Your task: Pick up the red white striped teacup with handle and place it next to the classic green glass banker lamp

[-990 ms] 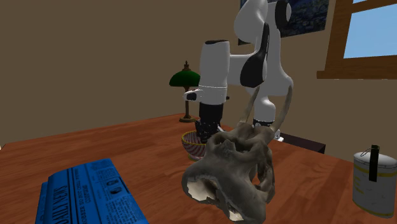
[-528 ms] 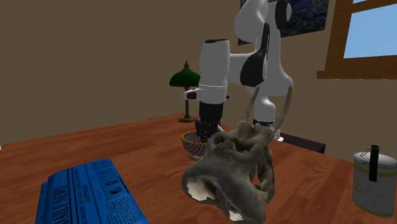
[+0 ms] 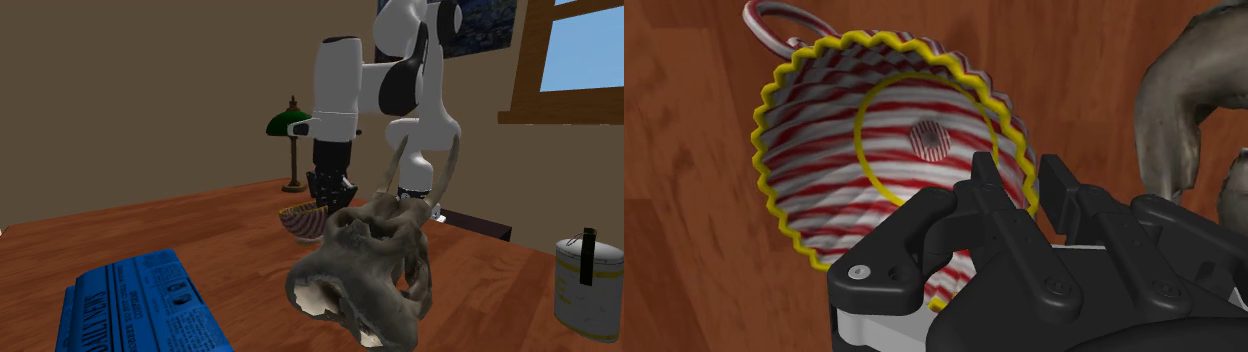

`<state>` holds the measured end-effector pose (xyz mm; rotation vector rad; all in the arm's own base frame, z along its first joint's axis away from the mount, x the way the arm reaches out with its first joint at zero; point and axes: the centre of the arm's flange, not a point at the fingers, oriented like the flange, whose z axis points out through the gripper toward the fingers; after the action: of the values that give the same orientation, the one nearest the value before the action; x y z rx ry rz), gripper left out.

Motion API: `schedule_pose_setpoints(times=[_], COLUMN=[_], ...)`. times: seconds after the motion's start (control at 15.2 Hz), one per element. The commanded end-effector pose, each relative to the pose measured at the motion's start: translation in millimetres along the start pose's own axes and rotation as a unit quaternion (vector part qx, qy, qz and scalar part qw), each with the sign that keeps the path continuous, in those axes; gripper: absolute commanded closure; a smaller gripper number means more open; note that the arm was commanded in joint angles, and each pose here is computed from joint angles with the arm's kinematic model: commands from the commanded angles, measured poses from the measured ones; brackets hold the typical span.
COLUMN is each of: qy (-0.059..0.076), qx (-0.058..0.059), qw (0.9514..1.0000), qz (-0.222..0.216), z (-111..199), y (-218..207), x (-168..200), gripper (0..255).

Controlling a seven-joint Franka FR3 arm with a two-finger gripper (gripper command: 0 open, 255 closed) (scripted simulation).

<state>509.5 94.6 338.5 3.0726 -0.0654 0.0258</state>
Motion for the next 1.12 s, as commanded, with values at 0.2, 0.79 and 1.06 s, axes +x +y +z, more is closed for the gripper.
schedule_pose_setpoints(times=[0.2,0.79,1.06], qy=[0.0,0.0,0.0], qx=[0.0,0.0,0.0], qw=[1.0,1.0,1.0], qz=[0.0,0.0,0.0], z=[-26,-73,-95], y=[2,5,7], x=[0,1,1], gripper=[255,255,255])
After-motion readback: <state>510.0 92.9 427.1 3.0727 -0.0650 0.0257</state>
